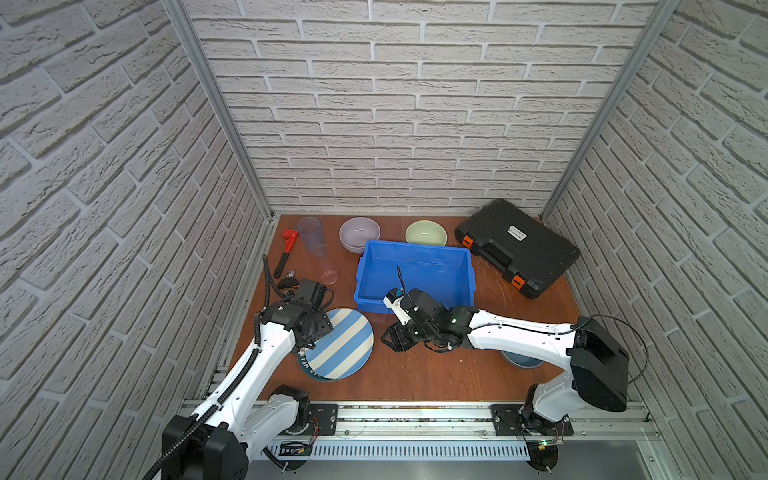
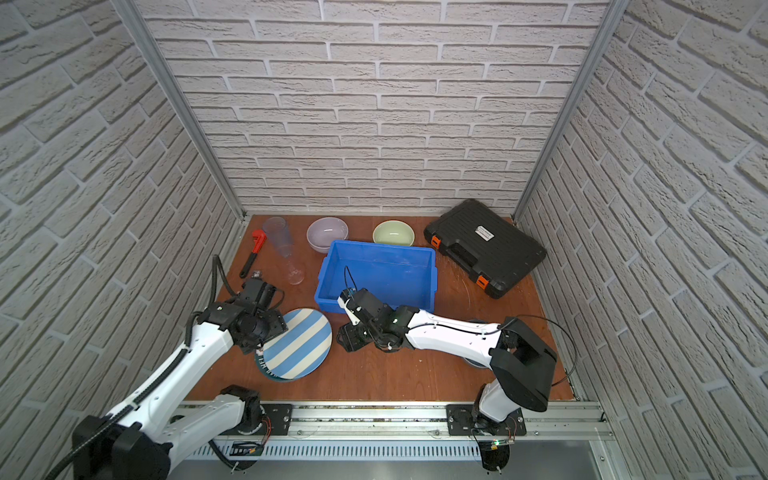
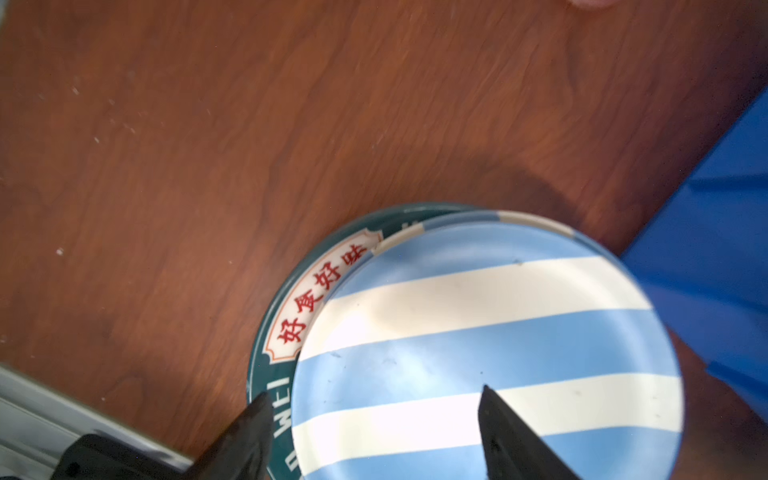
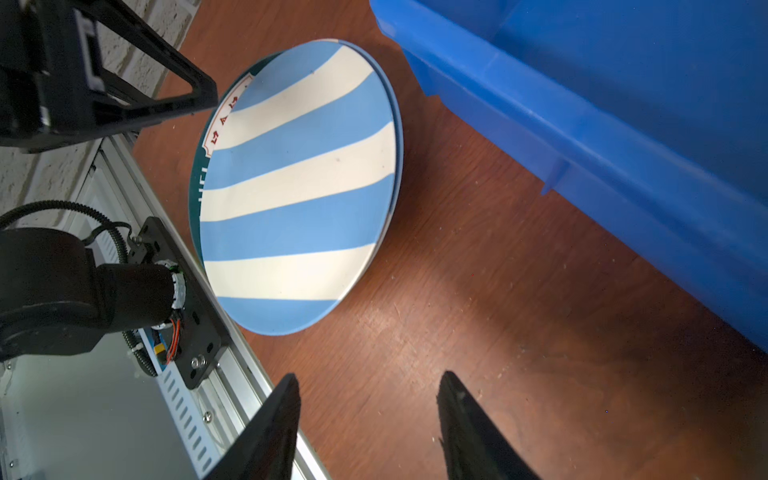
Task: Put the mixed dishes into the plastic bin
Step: 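Pin the plate stack with the left gripper while the right gripper reaches its edge, then pinch the top striped plate's edge with the right gripper and tilt it up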
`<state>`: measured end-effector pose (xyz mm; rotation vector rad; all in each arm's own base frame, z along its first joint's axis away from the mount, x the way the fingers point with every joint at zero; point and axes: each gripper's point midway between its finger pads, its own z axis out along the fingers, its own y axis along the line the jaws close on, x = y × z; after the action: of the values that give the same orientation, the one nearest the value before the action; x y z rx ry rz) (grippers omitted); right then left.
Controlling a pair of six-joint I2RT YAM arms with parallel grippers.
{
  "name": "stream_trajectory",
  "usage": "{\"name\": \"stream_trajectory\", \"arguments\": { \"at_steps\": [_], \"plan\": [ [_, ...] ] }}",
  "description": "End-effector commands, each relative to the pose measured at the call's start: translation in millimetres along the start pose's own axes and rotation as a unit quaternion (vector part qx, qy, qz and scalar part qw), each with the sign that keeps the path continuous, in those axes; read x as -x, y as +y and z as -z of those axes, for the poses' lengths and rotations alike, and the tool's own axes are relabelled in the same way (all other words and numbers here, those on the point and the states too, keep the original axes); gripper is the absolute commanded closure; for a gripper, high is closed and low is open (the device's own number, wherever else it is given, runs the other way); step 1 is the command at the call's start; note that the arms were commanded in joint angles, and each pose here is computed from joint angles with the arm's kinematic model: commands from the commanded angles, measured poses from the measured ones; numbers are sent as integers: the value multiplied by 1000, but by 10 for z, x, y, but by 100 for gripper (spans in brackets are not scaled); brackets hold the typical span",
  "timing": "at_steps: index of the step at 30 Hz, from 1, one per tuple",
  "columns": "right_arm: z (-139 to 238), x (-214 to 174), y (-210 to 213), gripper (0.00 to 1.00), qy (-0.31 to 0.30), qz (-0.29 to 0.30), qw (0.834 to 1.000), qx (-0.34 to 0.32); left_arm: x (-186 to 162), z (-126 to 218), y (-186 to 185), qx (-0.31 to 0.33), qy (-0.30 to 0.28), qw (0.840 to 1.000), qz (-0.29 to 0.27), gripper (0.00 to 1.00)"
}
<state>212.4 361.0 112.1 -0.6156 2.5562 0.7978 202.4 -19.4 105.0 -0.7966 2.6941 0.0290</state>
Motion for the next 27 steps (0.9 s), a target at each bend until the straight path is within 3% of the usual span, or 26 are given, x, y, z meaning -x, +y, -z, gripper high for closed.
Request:
{"name": "stream_trajectory", "arguments": {
  "at_steps": [1, 6, 9, 27],
  "plan": [
    [-64, 216, 147, 47, -35, -8, 999, 17, -3, -43, 195, 51, 13, 998, -23, 24],
    [-232, 231, 152, 49, -26, -14, 999, 16, -86, -195, 96, 13, 31, 999, -11, 44],
    [-317, 236, 182, 44, -20, -12, 1000, 19, -155, -249, 86, 2, 41, 999, -7, 54],
    [-554, 278, 292, 58, -3, -20, 999, 35, -383, -525, 119, 1, 69, 998, 6, 58]
  ]
}}
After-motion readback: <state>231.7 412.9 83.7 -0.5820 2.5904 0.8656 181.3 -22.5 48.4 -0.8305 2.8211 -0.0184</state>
